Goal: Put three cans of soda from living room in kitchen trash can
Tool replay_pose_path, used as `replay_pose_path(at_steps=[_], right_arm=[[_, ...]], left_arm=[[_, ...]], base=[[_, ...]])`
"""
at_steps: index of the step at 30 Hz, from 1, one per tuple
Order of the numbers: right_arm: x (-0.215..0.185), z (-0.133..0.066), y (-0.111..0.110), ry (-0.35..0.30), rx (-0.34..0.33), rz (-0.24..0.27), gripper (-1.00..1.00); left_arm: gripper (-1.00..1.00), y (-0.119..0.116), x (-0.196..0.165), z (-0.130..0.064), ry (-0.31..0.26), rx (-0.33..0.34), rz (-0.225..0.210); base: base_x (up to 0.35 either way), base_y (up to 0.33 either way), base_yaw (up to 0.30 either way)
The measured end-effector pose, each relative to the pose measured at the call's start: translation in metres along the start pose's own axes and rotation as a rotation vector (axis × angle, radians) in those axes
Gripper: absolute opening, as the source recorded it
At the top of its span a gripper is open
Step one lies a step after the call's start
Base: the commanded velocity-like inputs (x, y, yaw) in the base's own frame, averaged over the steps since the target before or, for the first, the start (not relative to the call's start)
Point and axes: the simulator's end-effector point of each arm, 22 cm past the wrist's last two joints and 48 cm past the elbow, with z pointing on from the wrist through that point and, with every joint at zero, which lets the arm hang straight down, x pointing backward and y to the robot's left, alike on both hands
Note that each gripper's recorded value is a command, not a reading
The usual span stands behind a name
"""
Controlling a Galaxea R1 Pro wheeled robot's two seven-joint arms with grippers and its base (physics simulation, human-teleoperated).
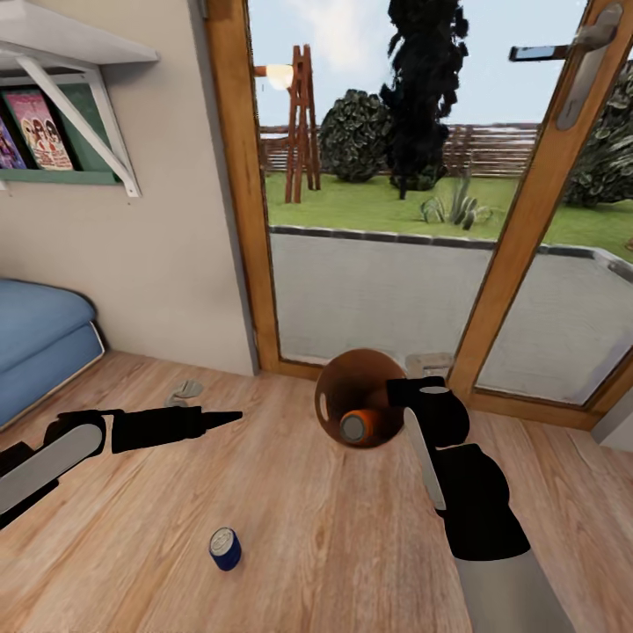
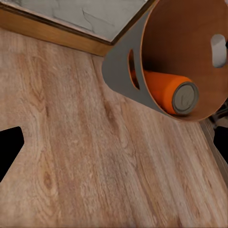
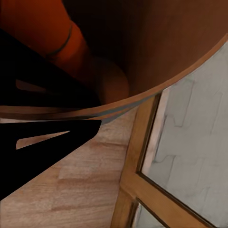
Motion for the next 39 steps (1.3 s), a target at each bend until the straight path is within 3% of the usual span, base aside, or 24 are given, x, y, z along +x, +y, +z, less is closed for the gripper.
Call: replay_pose_path(at_steps=[20, 33, 39], right_arm=[[0.000, 0.000, -0.002, 0.000, 0.009, -0.005, -1.00], [0.000, 0.000, -0.002, 0.000, 0.011, -0.006, -1.00], [0.000, 0.000, -0.001, 0.000, 0.006, -0.003, -1.00]], left_arm=[[1.00, -0.002, 0.012, 0.013, 0.023, -0.015, -0.005], [1.00, 0.008, 0.014, 0.013, 0.026, -0.032, -0.019], [1.00, 0.008, 0.014, 0.013, 0.025, -0.032, -0.019]], base=[[0.295, 0.000, 0.003], [0.035, 0.000, 0.000], [0.249, 0.000, 0.000]])
